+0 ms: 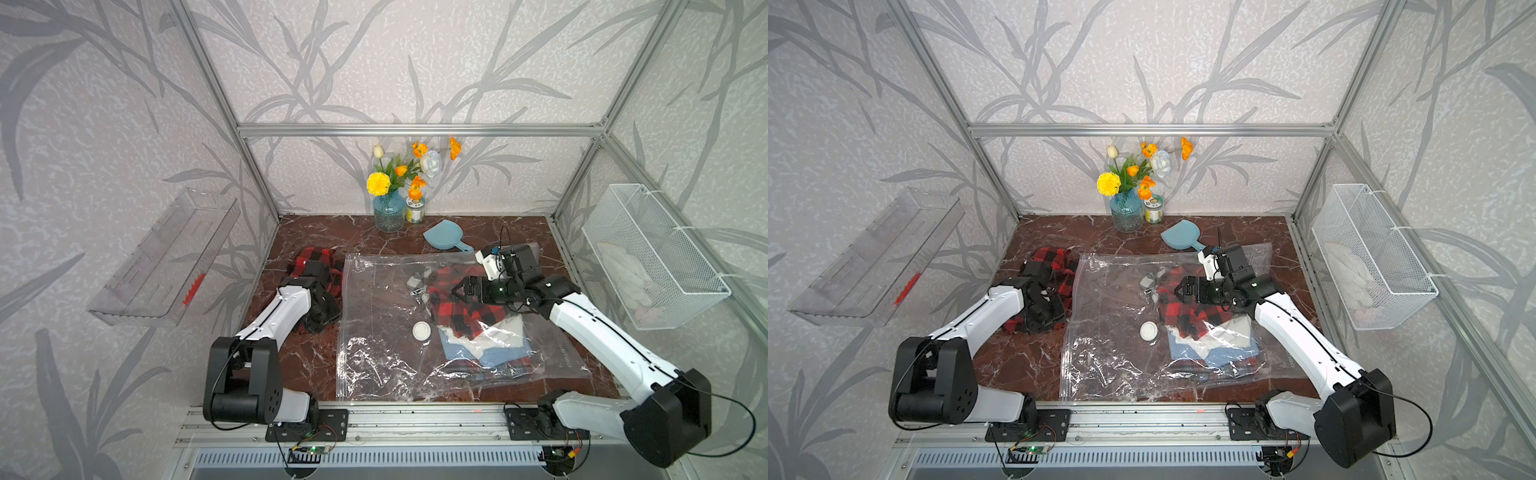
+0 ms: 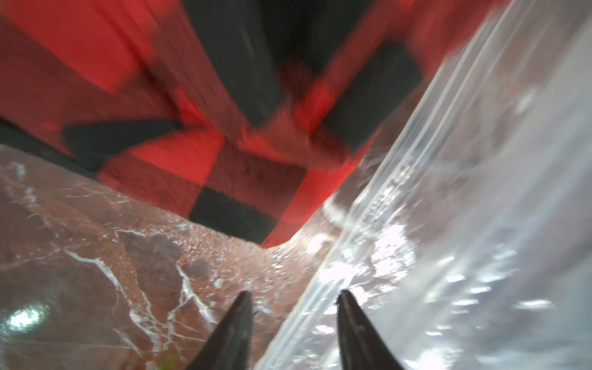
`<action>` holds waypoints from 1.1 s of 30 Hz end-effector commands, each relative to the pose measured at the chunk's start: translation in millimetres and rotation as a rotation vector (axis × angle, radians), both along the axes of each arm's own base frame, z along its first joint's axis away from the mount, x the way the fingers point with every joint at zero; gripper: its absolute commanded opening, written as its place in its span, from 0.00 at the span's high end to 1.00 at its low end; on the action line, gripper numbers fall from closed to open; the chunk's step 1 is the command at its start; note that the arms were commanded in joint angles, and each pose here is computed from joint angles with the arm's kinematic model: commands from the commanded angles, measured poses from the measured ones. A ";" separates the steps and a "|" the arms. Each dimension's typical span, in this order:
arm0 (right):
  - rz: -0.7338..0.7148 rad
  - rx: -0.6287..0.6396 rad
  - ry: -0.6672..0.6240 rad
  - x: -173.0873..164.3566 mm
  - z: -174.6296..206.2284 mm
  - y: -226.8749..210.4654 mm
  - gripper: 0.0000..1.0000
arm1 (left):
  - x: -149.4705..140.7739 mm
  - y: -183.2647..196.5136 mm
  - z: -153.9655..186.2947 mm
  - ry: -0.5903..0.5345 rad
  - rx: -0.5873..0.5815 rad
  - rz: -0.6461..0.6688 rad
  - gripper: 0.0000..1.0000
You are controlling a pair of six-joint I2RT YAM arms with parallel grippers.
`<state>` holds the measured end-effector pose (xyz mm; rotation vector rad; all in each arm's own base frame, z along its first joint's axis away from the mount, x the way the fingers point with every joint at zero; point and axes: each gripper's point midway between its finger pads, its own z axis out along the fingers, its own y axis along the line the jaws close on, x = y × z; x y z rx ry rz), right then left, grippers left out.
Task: Take the shirt out of the vacuum bag
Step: Adjust the shirt at the center of the board, then open the vacuum bag at the center of the board.
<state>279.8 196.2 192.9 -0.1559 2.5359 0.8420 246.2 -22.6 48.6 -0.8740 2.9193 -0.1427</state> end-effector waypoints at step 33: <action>0.497 -0.312 -0.005 -68.6 -85.6 265.6 0.01 | -32.8 28.9 105.9 -0.482 0.040 0.250 0.34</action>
